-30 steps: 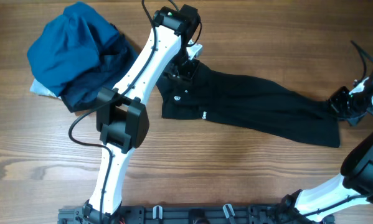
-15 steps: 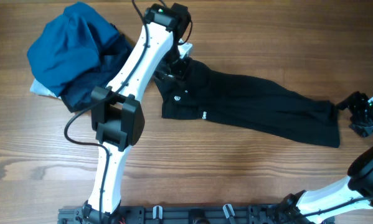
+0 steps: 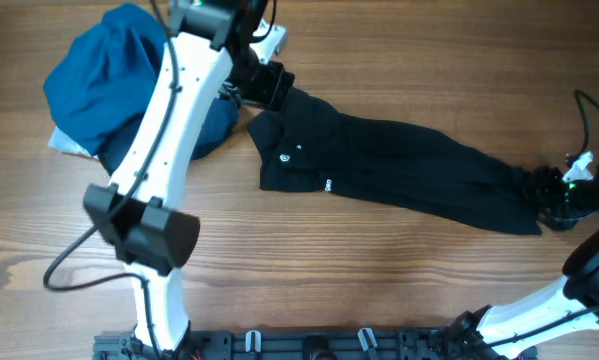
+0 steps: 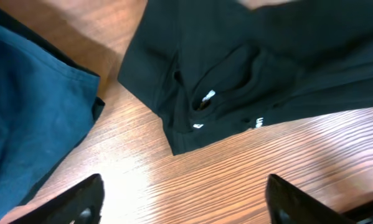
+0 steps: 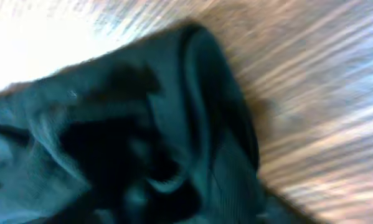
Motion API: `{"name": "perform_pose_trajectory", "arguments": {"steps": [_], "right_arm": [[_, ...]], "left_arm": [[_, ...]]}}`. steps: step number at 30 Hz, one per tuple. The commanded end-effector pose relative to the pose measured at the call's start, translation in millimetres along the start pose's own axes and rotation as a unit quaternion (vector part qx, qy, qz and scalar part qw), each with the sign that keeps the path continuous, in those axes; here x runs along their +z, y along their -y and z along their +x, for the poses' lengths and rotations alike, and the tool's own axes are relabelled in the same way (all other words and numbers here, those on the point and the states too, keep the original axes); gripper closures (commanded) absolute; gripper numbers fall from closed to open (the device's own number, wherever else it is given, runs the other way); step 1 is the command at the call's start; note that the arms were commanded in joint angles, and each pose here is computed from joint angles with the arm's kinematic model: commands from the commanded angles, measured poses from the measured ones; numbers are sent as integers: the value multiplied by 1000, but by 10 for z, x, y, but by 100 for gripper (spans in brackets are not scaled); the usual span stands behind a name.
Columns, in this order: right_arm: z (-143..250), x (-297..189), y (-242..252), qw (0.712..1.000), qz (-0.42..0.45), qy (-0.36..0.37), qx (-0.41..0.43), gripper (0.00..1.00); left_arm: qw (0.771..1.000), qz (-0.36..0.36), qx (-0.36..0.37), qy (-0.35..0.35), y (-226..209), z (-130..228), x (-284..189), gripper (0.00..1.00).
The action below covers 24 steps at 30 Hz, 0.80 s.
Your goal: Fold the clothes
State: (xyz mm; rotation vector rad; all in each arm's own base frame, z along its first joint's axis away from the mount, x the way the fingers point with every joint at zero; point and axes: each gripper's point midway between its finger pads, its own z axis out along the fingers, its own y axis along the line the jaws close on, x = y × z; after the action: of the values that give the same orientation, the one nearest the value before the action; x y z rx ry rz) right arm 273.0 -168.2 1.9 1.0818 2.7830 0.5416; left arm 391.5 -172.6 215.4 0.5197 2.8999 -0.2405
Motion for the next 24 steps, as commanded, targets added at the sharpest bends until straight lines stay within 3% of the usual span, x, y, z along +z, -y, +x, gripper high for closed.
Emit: {"name": "perform_pose_trajectory", "arguments": {"steps": [1, 7, 12, 16, 20, 24], "right_arm": [[131, 164, -88, 998, -38, -34, 24, 96], [-103, -447, 145, 995, 57, 23, 80, 96], [-189, -1154, -221, 988, 35, 137, 54, 96], [-94, -1420, -662, 984, 0, 177, 1, 96], [139, -1301, -1022, 987, 11, 149, -59, 96], [399, -851, -1265, 986, 48, 99, -123, 96]], "left_arm": [[1000, -6, 1, 17, -25, -19, -103, 15], [999, -35, 4, 17, -123, -21, -108, 13], [998, -60, 2, 19, -221, -22, -129, 13], [998, -61, -4, 21, -271, -22, -143, 13], [998, -63, -17, 20, -341, 9, -187, 14], [997, -62, -26, 28, -377, 23, -263, 13]]}}
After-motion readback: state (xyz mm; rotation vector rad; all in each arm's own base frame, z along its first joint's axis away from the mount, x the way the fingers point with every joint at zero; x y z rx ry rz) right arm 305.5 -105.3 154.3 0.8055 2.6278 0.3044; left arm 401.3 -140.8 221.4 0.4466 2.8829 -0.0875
